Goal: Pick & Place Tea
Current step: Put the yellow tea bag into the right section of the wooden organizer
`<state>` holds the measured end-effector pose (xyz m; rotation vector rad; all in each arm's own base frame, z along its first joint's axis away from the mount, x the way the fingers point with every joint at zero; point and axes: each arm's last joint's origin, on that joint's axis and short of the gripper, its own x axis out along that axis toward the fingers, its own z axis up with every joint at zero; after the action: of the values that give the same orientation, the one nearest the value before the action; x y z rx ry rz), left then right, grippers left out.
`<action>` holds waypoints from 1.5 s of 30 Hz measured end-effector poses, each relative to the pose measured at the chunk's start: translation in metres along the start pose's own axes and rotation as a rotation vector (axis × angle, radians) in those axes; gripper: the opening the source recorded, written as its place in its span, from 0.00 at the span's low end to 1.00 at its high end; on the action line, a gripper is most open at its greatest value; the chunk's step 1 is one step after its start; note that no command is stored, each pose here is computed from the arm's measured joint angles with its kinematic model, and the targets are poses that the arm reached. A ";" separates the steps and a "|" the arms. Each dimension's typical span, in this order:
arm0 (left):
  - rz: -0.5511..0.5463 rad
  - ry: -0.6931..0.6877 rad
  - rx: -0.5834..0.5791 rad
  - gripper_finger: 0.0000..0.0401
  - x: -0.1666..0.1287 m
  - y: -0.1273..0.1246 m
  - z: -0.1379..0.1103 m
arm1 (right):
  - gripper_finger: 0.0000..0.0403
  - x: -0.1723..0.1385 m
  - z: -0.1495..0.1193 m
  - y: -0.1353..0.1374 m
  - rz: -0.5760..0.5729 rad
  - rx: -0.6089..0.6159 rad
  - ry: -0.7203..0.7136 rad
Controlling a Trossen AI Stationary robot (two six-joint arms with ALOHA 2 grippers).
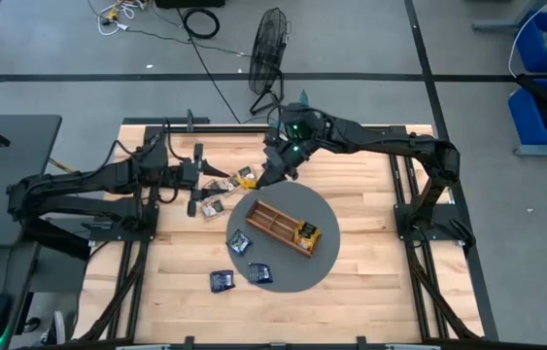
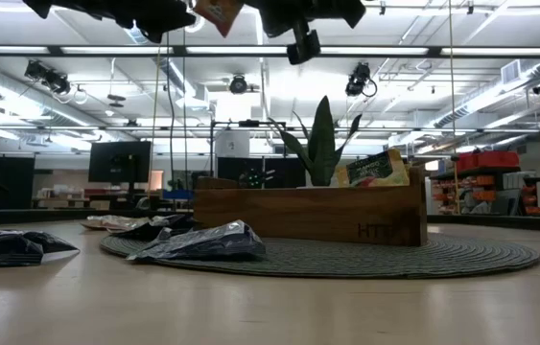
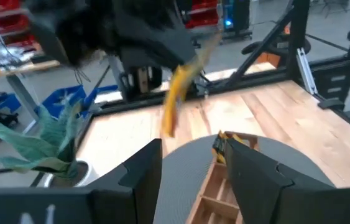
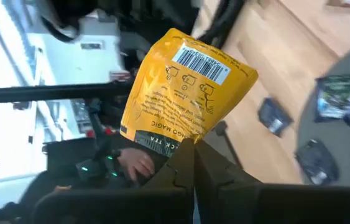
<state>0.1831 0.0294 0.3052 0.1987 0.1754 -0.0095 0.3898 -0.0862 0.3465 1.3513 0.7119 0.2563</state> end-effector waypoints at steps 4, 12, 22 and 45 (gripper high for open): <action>-0.008 0.028 -0.010 0.45 0.007 0.000 -0.004 | 0.00 0.003 -0.002 0.003 0.012 0.019 0.004; -0.011 0.048 -0.062 0.45 0.013 0.000 -0.007 | 0.00 0.012 -0.013 0.002 -0.025 0.041 0.041; -0.052 0.016 -0.071 0.44 0.013 0.000 -0.005 | 0.00 0.010 -0.010 -0.002 -0.064 0.054 -0.014; -0.042 -0.038 -0.114 0.04 0.013 0.001 0.001 | 0.00 0.010 -0.010 -0.002 -0.071 0.058 -0.022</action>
<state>0.1959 0.0303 0.3037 0.0811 0.1417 -0.0445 0.3912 -0.0728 0.3410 1.3787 0.7523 0.1649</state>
